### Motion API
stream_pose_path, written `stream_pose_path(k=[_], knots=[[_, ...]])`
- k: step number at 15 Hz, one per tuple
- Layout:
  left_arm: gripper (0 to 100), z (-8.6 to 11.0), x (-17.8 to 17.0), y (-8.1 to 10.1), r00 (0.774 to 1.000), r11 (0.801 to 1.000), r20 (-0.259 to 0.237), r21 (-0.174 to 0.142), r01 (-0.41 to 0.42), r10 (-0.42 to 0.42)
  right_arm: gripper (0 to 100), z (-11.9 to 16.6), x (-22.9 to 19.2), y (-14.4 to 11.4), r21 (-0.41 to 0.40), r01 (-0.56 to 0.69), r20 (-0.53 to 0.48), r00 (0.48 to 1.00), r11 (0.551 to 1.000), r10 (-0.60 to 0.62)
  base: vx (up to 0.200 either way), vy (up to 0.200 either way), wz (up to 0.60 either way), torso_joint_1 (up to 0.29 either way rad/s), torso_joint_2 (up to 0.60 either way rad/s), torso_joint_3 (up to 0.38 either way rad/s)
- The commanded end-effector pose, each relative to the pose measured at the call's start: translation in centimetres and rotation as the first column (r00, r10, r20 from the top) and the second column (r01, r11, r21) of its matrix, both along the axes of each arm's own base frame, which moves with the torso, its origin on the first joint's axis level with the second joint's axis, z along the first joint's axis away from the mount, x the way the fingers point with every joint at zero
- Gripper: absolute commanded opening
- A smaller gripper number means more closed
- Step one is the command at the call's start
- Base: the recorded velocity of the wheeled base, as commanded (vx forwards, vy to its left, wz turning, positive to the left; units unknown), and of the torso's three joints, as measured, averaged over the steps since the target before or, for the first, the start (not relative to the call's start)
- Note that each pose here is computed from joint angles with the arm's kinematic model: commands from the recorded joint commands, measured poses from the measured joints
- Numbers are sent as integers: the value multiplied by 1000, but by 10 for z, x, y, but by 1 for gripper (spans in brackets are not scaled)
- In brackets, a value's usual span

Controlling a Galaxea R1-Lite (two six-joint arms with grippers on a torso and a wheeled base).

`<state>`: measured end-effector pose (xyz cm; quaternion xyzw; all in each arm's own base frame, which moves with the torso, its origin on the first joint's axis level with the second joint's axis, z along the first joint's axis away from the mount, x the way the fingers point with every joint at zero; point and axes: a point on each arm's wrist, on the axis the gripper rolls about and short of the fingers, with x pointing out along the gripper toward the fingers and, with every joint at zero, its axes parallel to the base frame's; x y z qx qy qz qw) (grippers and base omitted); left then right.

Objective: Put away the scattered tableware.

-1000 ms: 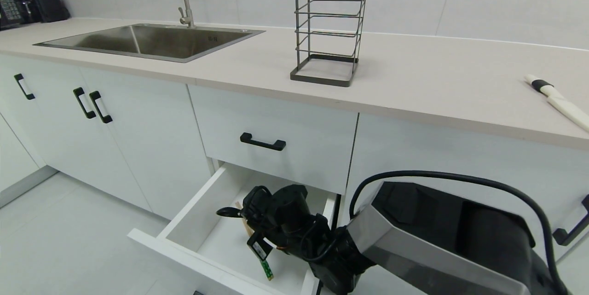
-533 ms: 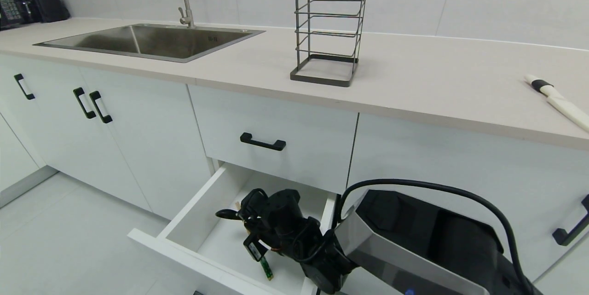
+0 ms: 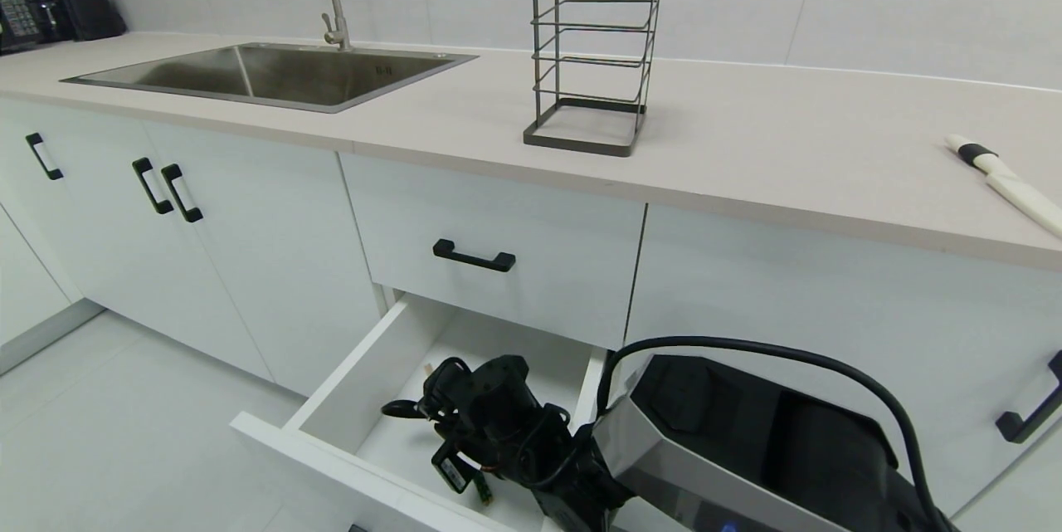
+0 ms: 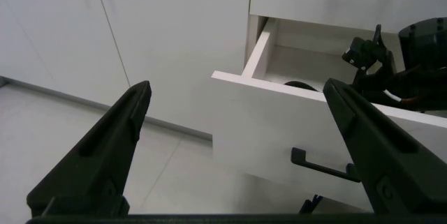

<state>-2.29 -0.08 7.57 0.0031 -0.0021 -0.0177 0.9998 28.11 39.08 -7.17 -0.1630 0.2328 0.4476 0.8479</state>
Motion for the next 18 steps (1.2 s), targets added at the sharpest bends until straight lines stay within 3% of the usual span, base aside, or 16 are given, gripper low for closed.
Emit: stream_pose_path(k=[1, 2, 10, 15, 18], knots=[[100, 0, 0, 0, 1000, 1000, -1, 0, 0, 0, 0, 0, -1, 1, 1, -3, 0, 1000, 1000, 3, 0, 0, 0, 0, 0, 0], [100, 0, 0, 0, 1000, 1000, -1, 0, 0, 0, 100, 0, -1, 1, 1, -3, 0, 1000, 1000, 3, 0, 0, 0, 0, 0, 0], [100, 0, 0, 0, 1000, 1000, -1, 0, 0, 0, 100, 7, -4, 6, 43, -5, 36, 999, 999, 4, 0, 0, 0, 0, 0, 0], [100, 0, 0, 0, 1000, 1000, -1, 0, 0, 0, 100, 55, -7, 12, 120, -22, 91, 996, 993, 11, 0, 0, 0, 0, 0, 0], [100, 0, 0, 0, 1000, 1000, -1, 0, 0, 0, 100, 100, -27, 16, 185, -63, 140, 989, 981, 37, 0, 0, 0, 0, 0, 0]])
